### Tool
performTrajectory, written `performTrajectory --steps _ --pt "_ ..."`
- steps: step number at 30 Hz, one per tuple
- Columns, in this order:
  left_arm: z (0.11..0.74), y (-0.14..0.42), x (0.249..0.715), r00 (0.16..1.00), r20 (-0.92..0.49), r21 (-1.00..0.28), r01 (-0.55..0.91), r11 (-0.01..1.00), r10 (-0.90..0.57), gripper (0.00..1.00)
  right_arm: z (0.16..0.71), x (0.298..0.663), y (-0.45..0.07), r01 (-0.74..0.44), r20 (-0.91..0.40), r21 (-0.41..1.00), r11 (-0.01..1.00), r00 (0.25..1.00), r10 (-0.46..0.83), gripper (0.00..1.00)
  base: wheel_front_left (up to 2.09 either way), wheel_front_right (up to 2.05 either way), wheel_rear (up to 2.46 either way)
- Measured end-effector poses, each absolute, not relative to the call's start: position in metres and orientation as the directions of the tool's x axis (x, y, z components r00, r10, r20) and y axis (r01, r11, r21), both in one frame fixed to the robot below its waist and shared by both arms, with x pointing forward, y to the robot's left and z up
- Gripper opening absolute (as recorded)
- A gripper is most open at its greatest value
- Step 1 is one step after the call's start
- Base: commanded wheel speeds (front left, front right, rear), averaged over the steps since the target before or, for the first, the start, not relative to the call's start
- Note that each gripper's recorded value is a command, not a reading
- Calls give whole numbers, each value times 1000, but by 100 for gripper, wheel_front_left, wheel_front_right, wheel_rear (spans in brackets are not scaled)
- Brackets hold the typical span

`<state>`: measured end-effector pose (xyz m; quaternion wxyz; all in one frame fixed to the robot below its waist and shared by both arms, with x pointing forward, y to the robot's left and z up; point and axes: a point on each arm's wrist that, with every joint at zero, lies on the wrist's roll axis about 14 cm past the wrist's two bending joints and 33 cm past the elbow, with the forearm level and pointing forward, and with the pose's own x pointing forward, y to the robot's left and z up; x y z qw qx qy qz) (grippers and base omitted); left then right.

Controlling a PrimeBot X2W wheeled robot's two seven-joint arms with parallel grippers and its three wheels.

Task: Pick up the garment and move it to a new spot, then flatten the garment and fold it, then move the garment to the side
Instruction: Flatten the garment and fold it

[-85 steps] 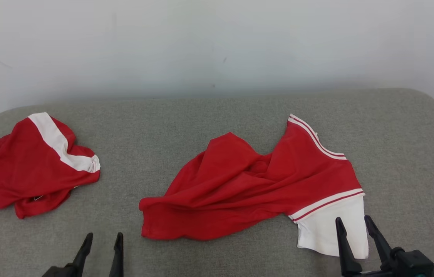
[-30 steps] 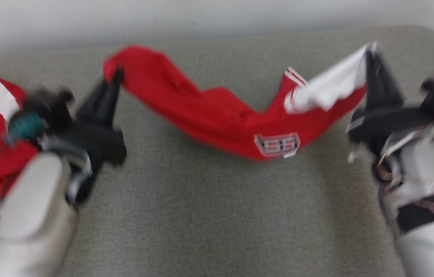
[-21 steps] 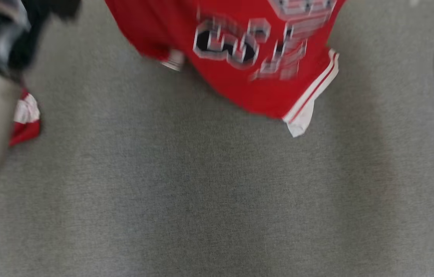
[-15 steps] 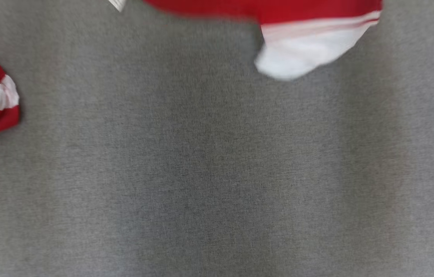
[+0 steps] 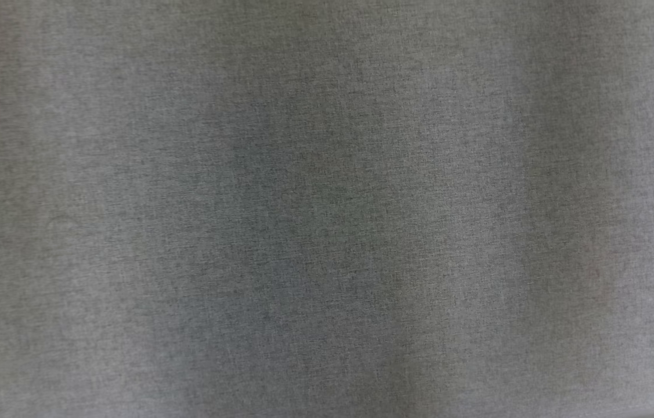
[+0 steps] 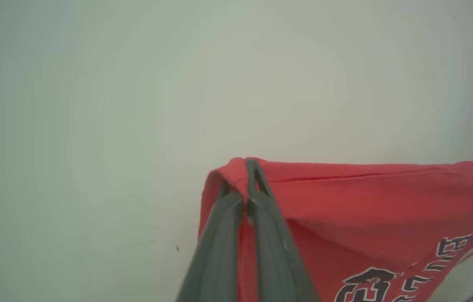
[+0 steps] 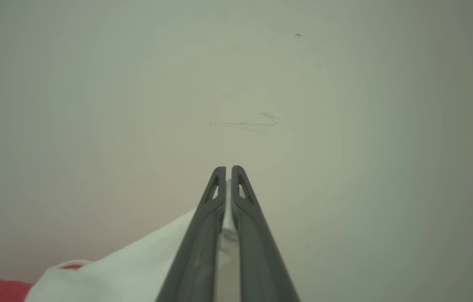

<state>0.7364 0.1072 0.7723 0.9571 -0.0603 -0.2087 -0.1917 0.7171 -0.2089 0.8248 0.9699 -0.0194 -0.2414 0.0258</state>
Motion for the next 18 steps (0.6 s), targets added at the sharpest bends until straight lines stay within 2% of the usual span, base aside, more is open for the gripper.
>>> performTrajectory --steps 7,18 --pt "744 105 753 866 363 -37 382 923 -344 0 801 732 -208 -36 427 -50 998 903 54 0 0 0 0" --pt "726 99 763 868 344 -36 394 918 -359 0 777 744 -210 -29 389 -62 998 920 51 0 0 0 0"
